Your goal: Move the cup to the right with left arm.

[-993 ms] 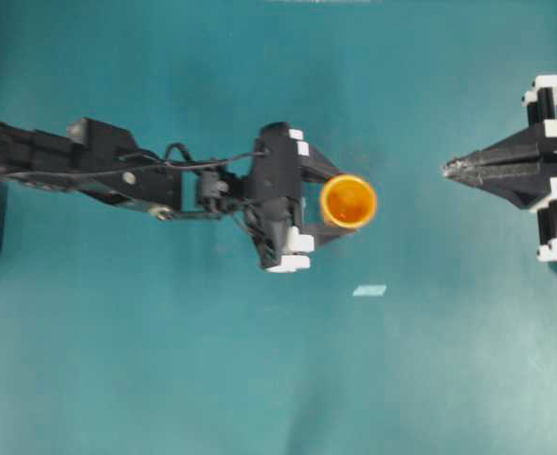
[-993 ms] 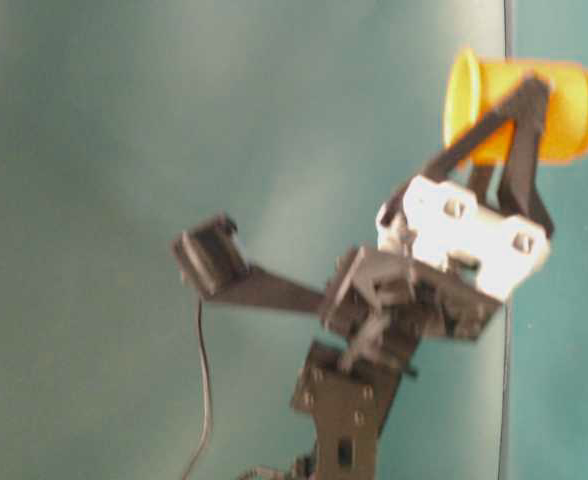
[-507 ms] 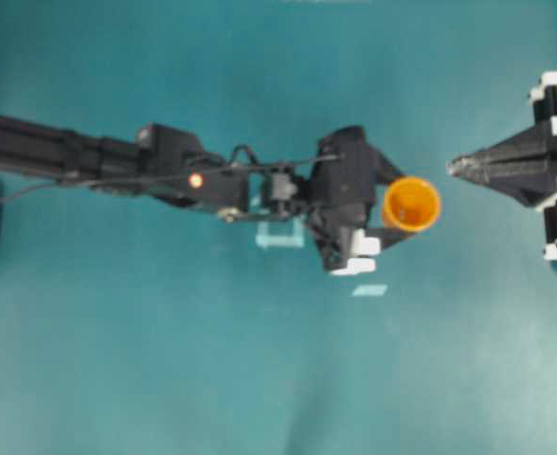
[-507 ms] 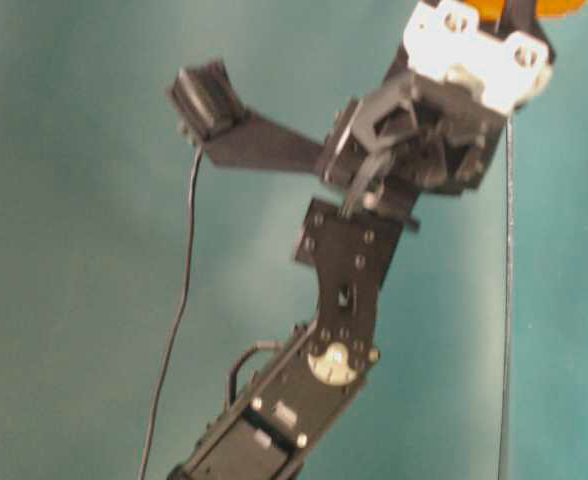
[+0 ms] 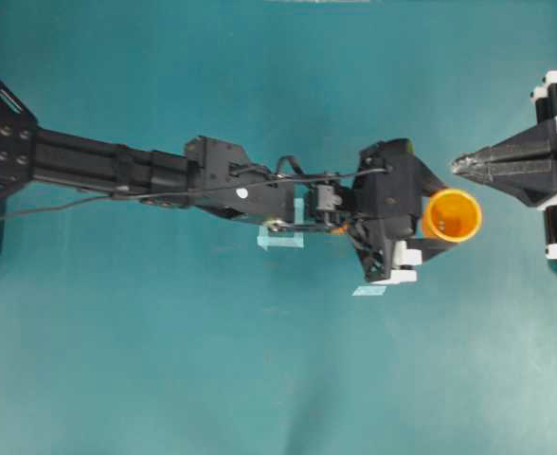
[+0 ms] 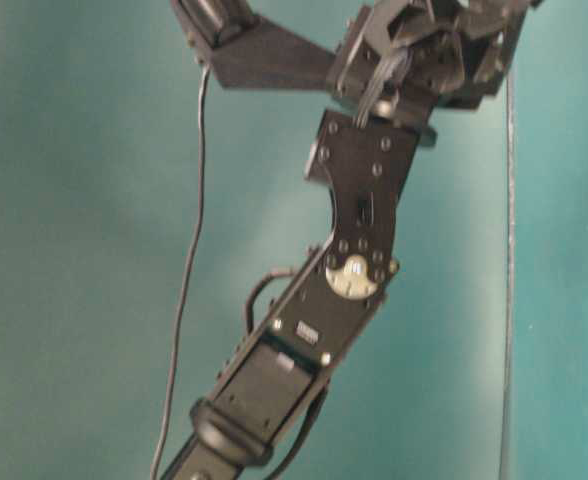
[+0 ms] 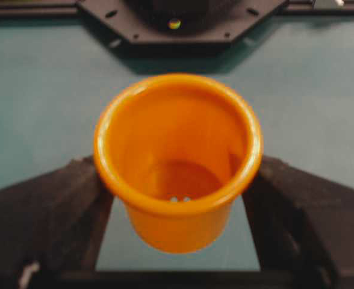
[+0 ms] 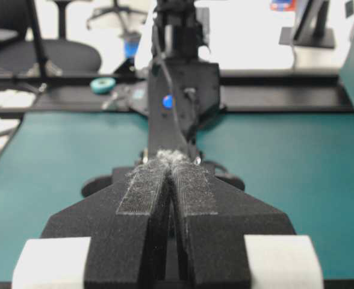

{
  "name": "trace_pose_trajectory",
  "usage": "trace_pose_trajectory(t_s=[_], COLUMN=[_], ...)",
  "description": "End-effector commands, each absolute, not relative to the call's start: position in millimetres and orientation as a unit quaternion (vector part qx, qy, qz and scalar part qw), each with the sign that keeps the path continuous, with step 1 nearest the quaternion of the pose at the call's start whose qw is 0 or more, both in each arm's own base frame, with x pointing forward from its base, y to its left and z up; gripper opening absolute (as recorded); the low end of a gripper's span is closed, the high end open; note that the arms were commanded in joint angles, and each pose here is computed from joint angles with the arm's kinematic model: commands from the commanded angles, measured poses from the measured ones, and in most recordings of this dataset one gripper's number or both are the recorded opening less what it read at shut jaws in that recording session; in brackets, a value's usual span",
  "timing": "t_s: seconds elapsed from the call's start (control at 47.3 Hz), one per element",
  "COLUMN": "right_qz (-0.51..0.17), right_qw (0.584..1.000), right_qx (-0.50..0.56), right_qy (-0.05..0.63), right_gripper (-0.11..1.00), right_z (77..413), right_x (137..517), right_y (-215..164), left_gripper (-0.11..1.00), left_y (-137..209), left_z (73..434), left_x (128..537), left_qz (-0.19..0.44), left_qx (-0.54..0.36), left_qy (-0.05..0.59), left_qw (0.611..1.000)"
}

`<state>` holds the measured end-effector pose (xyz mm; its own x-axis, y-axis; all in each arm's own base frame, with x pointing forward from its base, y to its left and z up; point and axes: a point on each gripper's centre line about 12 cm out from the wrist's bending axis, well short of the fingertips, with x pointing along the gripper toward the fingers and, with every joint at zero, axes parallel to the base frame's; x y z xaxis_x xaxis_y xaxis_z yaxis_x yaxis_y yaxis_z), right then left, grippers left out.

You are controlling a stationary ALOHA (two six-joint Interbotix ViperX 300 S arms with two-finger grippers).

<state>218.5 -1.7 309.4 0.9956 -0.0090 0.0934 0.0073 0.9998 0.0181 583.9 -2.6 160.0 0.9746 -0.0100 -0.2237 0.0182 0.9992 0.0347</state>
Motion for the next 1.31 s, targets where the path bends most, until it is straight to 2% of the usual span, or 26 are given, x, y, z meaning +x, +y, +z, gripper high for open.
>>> trace_pose_trajectory(t_s=[0.0,0.592,1.289], right_qz=[-0.004,-0.004,-0.004], right_qw=[0.998,0.997,0.997], right_qx=[0.009,0.006,0.006], right_qy=[-0.067,-0.072,-0.074], right_gripper=[-0.01,-0.01,-0.01], right_z=[324,327,328], right_x=[219,217,217], right_y=[-2,-2,-2], left_gripper=[0.65,0.65,0.65], left_y=[-4,-6,-6], left_z=[186,180,176], left_x=[594,627,634], left_qz=[-0.008,-0.009,-0.008], left_qx=[0.019,0.019,0.020], left_qy=[0.081,0.078,0.088], left_qw=[0.996,0.997,0.996])
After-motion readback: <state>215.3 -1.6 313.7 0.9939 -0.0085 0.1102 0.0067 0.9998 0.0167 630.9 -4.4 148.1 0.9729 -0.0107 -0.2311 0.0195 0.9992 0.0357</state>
